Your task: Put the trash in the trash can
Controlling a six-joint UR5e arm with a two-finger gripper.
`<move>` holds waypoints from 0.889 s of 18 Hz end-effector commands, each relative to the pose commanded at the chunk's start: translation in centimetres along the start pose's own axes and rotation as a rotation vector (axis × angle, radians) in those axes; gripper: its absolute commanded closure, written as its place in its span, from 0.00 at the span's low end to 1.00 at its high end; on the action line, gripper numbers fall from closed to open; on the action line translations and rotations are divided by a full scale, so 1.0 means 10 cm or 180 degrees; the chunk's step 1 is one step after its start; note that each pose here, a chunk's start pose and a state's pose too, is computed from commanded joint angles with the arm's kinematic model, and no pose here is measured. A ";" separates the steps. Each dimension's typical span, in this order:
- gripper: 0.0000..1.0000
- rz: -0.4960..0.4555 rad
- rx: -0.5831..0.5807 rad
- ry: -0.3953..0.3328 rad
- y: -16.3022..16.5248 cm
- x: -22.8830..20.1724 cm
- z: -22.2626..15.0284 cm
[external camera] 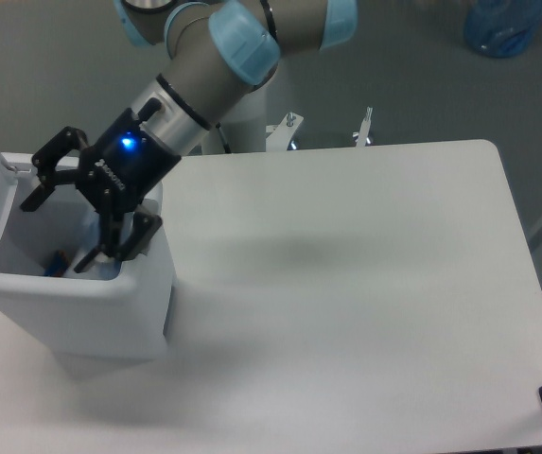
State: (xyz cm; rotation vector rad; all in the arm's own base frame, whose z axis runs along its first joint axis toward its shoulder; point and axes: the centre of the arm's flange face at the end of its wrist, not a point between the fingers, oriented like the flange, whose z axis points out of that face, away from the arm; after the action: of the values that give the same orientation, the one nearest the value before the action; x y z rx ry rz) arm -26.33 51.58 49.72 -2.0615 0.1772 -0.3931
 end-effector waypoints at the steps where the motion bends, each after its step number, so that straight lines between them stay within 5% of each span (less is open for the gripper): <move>1: 0.00 -0.0028 0.0031 -0.0102 0.01 -0.10 -0.16; 6: 0.00 -0.0191 0.0180 -0.0685 0.19 -0.74 -1.08; 10: 0.00 -0.0372 0.0125 -0.0959 0.56 -1.29 -1.44; 16: 0.00 -0.0138 -0.1085 -0.1752 1.05 -1.74 -1.55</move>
State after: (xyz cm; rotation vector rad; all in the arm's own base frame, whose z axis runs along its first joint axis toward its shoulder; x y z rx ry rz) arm -47.64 38.61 44.15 -2.4287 -0.1444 0.2027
